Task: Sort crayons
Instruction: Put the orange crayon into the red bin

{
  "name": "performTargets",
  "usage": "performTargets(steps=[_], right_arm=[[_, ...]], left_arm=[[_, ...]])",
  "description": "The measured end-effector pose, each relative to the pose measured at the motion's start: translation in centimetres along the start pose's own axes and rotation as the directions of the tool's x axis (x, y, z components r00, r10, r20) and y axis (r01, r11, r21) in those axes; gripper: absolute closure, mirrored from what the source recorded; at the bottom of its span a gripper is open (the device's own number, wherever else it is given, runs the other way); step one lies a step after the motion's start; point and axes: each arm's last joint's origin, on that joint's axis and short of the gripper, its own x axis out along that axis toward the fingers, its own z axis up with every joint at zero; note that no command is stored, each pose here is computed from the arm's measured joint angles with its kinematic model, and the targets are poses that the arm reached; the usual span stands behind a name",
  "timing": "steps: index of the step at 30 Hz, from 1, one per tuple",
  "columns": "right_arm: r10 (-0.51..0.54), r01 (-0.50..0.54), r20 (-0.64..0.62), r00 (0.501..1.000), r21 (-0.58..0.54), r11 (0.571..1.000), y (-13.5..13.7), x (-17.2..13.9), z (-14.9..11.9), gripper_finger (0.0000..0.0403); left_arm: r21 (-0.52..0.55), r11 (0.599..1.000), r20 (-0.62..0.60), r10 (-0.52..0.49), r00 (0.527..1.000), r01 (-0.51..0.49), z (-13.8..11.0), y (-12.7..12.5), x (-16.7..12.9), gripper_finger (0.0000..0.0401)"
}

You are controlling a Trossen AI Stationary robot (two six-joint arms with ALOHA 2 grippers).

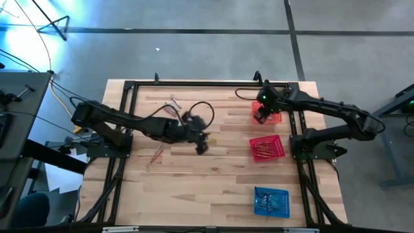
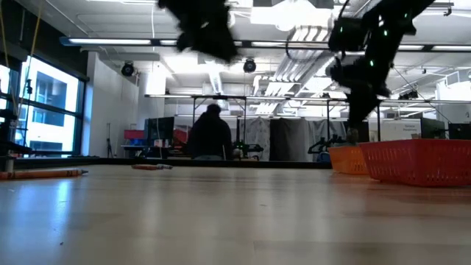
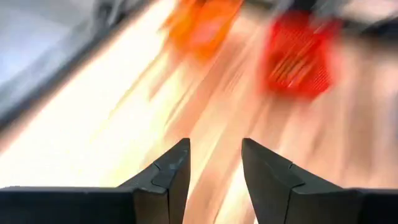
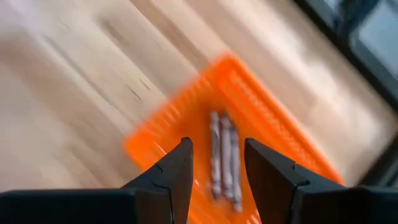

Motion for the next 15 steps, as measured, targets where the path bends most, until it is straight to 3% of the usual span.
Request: performTargets(steps=[3,7,11,15], right_arm=[[0.077,-0.073,0.120,0.990,-0.041,0.997,0.9,-1.8,1.2,0.0266],[0.236,-0.211,0.225,0.945,-0.129,0.969,2.7,-3.5,1.9,0.0266],[0.318,-0.272,0.266,0.910,-0.195,0.942,4.2,-4.4,2.0,0.0266],[0.355,-0.294,0.267,0.896,-0.242,0.925,5.3,-4.8,1.7,0.0265]], left_arm=[[-0.054,0.989,-0.263,0.115,0.958,-0.134,-2.6,1.5,-1.2,0.0270],[-0.046,0.954,-0.558,0.221,0.800,-0.296,-5.9,2.0,-3.1,0.0270],[-0.028,0.918,-0.675,0.275,0.685,-0.396,-7.5,1.8,-5.0,0.0270],[-0.063,0.911,-0.712,0.245,0.658,-0.408,-8.2,0.9,-5.9,0.0270]])
